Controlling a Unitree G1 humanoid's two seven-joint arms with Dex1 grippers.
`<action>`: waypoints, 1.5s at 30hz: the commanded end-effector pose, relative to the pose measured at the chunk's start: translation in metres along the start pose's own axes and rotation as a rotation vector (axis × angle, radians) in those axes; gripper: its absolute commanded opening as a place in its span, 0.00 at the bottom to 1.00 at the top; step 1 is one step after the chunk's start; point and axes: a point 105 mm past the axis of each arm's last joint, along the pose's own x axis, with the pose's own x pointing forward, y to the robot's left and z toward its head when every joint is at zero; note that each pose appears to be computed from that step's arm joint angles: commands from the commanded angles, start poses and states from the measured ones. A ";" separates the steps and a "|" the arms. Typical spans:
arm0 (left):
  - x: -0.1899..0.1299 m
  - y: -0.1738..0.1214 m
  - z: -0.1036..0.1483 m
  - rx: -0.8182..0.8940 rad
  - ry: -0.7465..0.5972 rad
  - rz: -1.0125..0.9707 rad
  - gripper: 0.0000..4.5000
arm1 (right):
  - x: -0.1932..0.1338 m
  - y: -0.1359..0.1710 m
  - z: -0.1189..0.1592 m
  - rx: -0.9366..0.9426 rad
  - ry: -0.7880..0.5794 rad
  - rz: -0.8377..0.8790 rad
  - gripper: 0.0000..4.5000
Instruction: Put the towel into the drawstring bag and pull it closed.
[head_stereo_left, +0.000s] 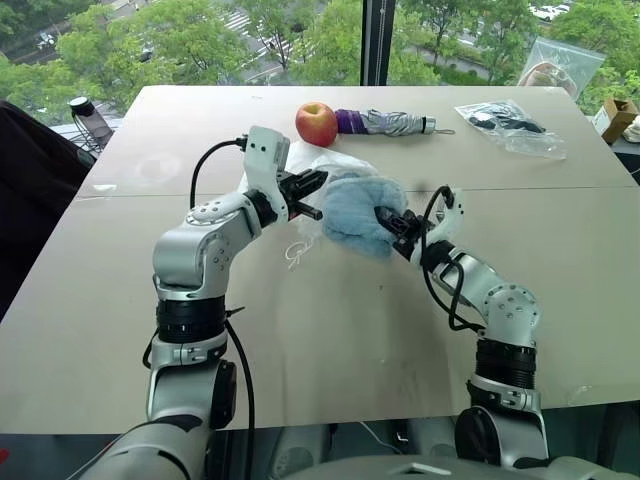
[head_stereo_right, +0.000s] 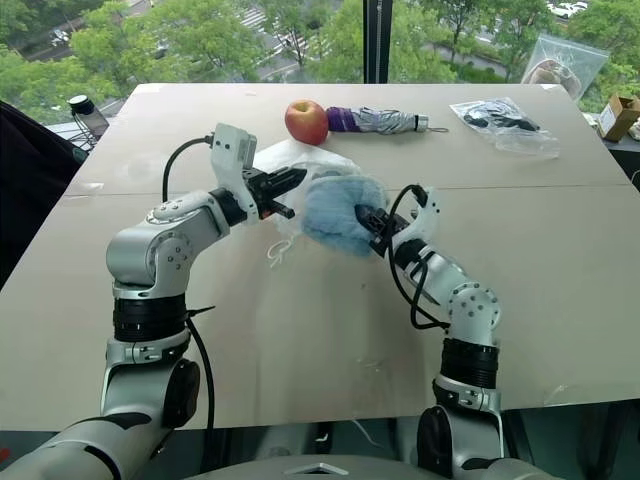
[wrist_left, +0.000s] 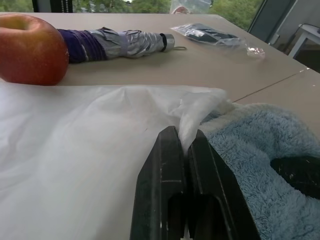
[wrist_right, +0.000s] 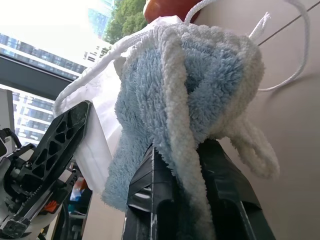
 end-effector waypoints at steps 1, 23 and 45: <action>0.003 -0.025 -0.004 0.022 -0.004 -0.095 0.00 | 0.015 0.037 0.003 0.091 -0.017 0.112 0.01; 0.006 -0.049 -0.002 0.001 -0.016 -0.206 0.00 | 0.049 0.097 -0.006 0.290 0.101 0.377 0.01; 0.006 -0.060 0.003 0.006 -0.050 -0.264 0.00 | 0.060 0.058 -0.025 0.047 0.143 0.195 0.15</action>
